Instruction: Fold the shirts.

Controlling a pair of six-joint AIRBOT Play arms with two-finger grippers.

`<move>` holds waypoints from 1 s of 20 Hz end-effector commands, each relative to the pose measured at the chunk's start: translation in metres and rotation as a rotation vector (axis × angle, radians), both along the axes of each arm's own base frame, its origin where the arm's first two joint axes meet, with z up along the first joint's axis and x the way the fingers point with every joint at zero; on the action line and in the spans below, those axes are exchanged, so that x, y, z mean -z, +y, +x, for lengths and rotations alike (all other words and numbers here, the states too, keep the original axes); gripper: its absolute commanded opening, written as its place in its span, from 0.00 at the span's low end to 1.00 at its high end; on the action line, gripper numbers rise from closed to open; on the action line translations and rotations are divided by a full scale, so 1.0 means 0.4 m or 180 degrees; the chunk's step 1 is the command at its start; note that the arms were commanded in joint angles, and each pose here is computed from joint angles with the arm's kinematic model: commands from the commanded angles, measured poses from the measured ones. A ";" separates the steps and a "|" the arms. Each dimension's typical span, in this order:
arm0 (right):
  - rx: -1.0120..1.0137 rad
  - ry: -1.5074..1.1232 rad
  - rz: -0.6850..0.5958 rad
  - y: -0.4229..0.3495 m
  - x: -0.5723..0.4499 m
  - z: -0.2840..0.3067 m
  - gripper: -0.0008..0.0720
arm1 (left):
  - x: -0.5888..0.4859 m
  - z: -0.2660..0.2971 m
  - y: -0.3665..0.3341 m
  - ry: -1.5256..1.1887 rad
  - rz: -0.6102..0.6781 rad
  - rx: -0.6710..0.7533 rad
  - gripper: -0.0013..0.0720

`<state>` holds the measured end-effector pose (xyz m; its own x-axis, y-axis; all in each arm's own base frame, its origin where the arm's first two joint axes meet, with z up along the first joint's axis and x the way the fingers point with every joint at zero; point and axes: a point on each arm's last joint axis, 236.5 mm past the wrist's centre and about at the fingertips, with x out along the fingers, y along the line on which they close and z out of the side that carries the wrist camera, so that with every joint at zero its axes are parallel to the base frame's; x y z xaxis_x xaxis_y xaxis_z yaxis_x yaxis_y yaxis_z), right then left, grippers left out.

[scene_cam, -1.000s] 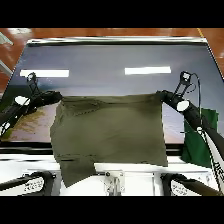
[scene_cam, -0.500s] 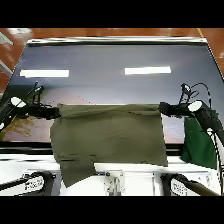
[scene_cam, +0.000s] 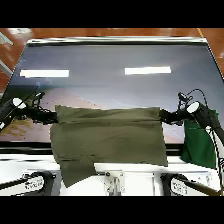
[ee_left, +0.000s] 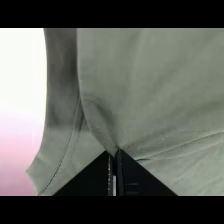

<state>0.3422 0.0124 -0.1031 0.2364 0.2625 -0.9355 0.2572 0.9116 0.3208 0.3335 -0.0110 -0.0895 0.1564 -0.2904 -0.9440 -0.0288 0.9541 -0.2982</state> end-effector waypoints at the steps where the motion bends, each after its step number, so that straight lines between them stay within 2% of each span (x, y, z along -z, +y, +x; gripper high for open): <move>1: 0.0038 0.0103 0.0004 -0.002 0.010 -0.014 0.10 | 0.005 -0.012 0.004 0.0075 0.0018 -0.0015 0.08; 4: 0.0076 0.0194 0.0049 0.005 0.012 -0.028 0.11 | 0.005 -0.017 0.001 0.0118 -0.0005 -0.0065 0.08; 5: 0.0073 0.0214 0.0069 0.008 0.011 -0.031 0.14 | 0.004 -0.019 0.000 0.0133 -0.0014 -0.0073 0.08; 6: 0.0076 0.0237 0.0106 0.015 0.010 -0.035 0.35 | 0.004 -0.024 -0.003 0.0157 -0.0029 -0.0061 0.15; 7: 0.0065 0.0252 0.0141 0.021 0.008 -0.038 0.67 | 0.000 -0.033 -0.007 0.0194 -0.0043 -0.0004 0.45; 8: -0.0029 0.0308 0.0153 0.026 0.005 -0.052 0.75 | -0.007 -0.044 -0.009 0.0258 -0.0057 0.0046 0.73; 9: -0.0232 0.0384 0.0160 0.034 -0.008 -0.076 0.75 | -0.020 -0.061 -0.008 0.0359 -0.0076 0.0114 0.76; 11: -0.0602 0.0660 -0.0007 0.012 -0.033 -0.155 0.75 | -0.053 -0.124 0.001 0.0572 -0.0186 0.0391 0.76; 14: -0.0905 0.1062 -0.0588 -0.105 -0.079 -0.274 0.75 | -0.075 -0.223 0.050 0.0769 -0.0416 0.0045 0.76; 15: -0.0801 0.1009 -0.0619 -0.129 -0.095 -0.292 0.75 | -0.068 -0.273 0.063 0.0819 -0.0488 -0.0129 0.76; 17: -0.0463 0.0770 -0.0531 -0.156 -0.113 -0.307 0.75 | -0.042 -0.373 0.064 0.0961 -0.0661 -0.0382 0.93; 20: -0.0176 0.0505 -0.0324 -0.161 -0.130 -0.328 0.75 | -0.008 -0.463 0.026 0.1230 -0.0895 -0.0494 0.93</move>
<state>0.2257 -0.0454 -0.0591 0.0133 0.1514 -0.9884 0.1979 0.9685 0.1510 0.1847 0.0132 -0.0795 -0.0908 -0.4718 -0.8770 -0.2552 0.8623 -0.4374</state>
